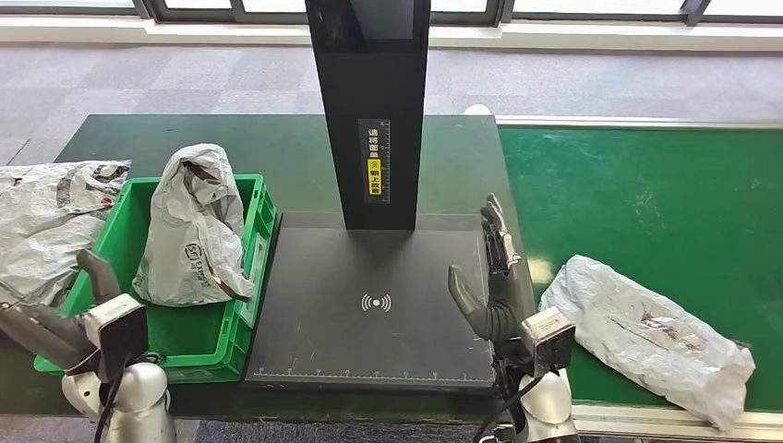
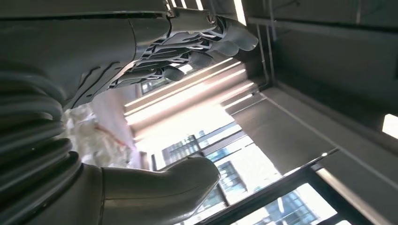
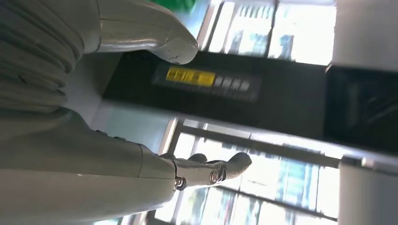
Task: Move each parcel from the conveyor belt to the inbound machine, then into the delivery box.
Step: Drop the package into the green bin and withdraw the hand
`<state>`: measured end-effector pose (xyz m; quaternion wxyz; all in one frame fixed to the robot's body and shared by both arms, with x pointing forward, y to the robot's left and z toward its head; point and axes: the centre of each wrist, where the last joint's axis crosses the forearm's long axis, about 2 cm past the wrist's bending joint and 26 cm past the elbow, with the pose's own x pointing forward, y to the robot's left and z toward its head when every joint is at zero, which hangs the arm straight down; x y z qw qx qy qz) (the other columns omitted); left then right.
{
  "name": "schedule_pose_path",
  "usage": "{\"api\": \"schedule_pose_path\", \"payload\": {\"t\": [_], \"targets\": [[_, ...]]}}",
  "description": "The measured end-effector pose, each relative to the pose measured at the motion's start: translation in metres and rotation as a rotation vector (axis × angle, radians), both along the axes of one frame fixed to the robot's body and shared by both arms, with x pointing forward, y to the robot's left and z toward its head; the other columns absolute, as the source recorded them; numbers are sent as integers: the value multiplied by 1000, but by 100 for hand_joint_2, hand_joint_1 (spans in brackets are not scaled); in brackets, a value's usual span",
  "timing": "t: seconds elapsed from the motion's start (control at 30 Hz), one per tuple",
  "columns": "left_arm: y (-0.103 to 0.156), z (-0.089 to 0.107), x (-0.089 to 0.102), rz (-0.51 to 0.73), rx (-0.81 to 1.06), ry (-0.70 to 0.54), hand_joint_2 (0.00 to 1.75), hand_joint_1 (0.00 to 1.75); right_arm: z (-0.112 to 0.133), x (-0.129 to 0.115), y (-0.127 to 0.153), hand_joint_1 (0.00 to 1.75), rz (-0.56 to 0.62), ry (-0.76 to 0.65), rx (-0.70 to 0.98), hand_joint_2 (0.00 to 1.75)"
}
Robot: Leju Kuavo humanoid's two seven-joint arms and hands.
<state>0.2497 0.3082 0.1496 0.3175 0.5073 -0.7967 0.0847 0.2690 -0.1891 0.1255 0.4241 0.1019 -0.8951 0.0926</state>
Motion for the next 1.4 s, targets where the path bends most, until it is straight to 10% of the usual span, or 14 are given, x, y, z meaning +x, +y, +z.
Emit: {"api": "schedule_pose_path", "payload": {"t": [0.23,0.53,0.87,1.13,1.4], "targets": [[-20,37,-21,-92,-6,-175,175,0,-16,7,-9,0,-292,3,-238,175],[-71,56,-29,-531,-311,-314,175,0,-33,6,-65,0,-1013,15,-903,175],[-84,59,-33,-651,-312,-317,175,0,-45,-1,-89,0,-1106,121,-950,175],[-96,48,-27,-1101,-380,-266,175,0,-55,-1,-107,0,-1341,419,-1065,175],[-104,12,-20,-1198,-434,-117,175,0,-85,1,-118,0,-1184,542,-1050,175]]}}
